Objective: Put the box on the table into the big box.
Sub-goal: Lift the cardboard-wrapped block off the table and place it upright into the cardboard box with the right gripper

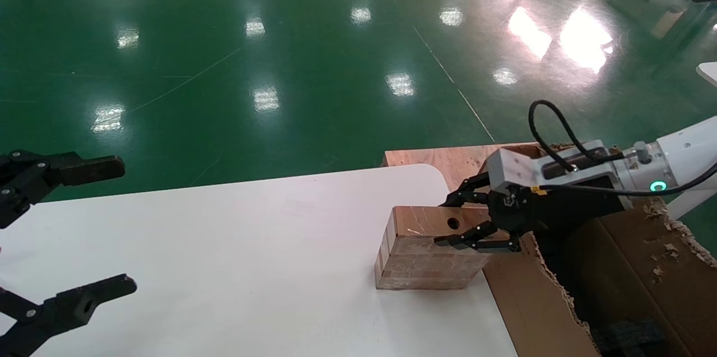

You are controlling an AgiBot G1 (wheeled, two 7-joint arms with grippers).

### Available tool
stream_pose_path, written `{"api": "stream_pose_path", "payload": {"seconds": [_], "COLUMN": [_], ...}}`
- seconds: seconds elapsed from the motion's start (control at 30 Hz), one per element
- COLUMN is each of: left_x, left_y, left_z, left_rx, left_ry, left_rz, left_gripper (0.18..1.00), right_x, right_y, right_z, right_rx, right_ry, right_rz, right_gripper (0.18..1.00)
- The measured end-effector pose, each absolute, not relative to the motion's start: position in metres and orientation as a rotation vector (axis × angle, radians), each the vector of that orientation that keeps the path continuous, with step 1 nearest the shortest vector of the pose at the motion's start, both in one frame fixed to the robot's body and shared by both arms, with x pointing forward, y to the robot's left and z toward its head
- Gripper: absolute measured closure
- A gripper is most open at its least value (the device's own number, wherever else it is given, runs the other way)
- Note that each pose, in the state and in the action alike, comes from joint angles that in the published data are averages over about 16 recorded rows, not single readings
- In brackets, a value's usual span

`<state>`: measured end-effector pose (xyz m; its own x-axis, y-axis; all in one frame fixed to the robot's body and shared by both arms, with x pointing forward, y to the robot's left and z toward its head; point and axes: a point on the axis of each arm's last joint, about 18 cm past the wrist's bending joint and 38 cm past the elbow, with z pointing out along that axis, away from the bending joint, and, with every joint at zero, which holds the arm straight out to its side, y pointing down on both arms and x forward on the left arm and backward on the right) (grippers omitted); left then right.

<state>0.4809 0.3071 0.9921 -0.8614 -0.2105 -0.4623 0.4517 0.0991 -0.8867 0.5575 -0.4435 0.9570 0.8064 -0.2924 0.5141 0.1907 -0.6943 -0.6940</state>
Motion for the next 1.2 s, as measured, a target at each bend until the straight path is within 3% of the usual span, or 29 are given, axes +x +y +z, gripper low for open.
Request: {"api": "stream_pose_path", "payload": {"seconds": [0.3, 0.6, 0.93, 1.2], "left_x": [0.481, 0.481, 0.481, 0.481], "left_y": [0.307, 0.307, 0.307, 0.307], "left_z": [0.992, 0.992, 0.992, 0.992], "left_rx": [0.235, 0.235, 0.235, 0.235], "left_ry": [1.903, 1.903, 1.903, 1.903], "left_rz": [-1.813, -1.813, -1.813, -1.813], "left_gripper": [0.184, 0.184, 0.184, 0.184], "right_x": [0.523, 0.451, 0.373, 0.358], "right_y": [-0.455, -0.508, -0.564, -0.585], "right_z": [1.020, 1.060, 1.017, 0.964], "right_rx": [-1.995, -1.790, -1.681, -1.583], "right_ry": [0.141, 0.311, 0.707, 0.933], "right_rz": [-0.890, -1.133, -1.315, -1.337], "right_gripper": [0.704, 0.705, 0.706, 0.707]}}
